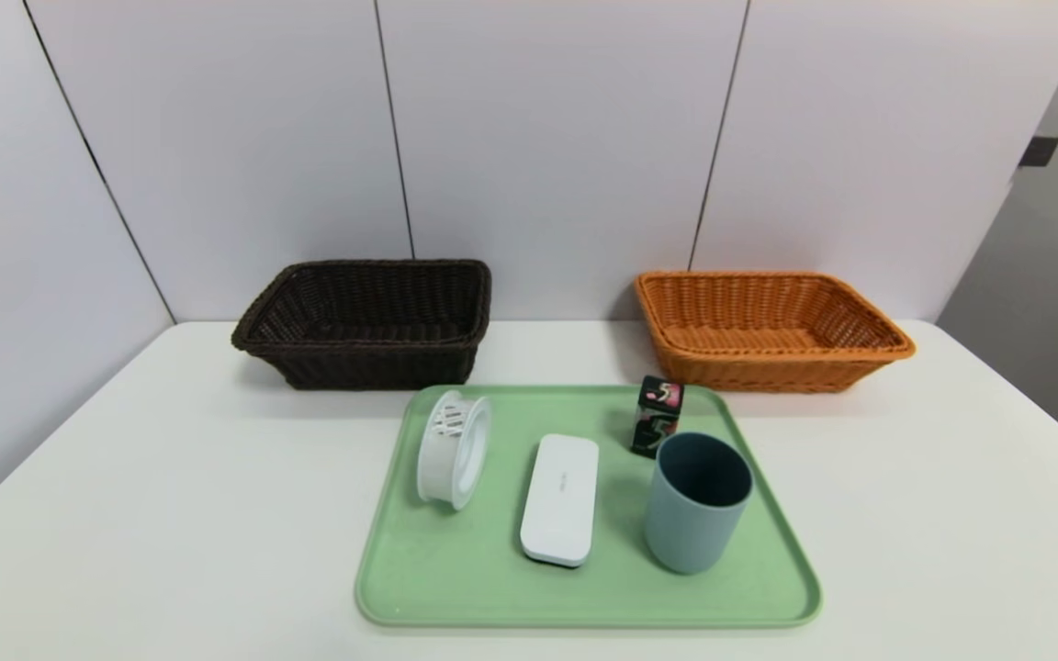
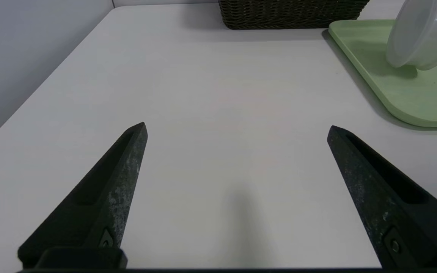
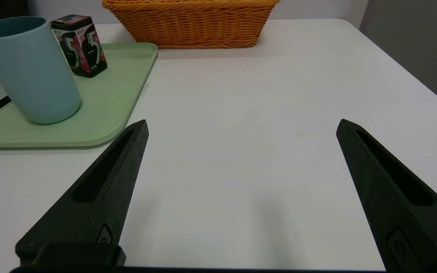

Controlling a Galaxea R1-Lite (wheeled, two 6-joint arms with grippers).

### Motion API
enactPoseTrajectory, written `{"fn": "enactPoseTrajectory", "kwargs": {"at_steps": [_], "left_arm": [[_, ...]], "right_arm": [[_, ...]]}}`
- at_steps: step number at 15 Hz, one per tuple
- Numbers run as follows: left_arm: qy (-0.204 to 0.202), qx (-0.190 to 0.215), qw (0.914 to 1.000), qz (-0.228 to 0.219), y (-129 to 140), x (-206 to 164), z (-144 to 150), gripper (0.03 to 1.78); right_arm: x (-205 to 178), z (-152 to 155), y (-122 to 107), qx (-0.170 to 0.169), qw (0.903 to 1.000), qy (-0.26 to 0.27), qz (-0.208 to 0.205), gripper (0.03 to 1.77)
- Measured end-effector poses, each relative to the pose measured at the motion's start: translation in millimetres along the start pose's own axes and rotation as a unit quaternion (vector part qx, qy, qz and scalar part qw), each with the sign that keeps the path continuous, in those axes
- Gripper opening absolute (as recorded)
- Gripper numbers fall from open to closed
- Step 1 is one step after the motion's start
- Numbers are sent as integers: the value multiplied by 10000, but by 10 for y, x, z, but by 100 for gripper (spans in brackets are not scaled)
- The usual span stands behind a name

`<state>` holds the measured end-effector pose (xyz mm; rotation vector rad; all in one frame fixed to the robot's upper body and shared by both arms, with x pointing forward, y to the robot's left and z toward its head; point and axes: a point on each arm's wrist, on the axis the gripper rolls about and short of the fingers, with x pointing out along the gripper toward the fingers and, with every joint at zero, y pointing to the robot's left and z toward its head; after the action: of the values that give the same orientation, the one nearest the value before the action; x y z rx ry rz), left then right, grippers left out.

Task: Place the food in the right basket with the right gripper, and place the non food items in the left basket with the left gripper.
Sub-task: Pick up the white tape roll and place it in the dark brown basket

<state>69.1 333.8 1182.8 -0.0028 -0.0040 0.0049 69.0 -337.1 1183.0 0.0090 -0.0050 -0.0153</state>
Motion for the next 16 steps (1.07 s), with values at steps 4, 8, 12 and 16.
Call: {"fn": "enactPoseTrajectory", "kwargs": {"at_steps": [4, 8, 12, 16], "left_arm": [[-13, -188, 9998, 19, 1, 0, 3, 169], [-132, -256, 9996, -32, -1, -30, 95, 169], [-192, -355, 9991, -153, -7, -167, 633, 169], [484, -479, 9975, -182, -9, -59, 1188, 169]], "right_arm": [[0, -4, 0, 72, 10000, 16, -8, 171], [-27, 103, 0, 153, 9996, -224, -9, 171], [-187, 524, 6, 254, 9985, -464, 140, 171], [-126, 910, 8, 259, 9994, -118, 211, 171]]}}
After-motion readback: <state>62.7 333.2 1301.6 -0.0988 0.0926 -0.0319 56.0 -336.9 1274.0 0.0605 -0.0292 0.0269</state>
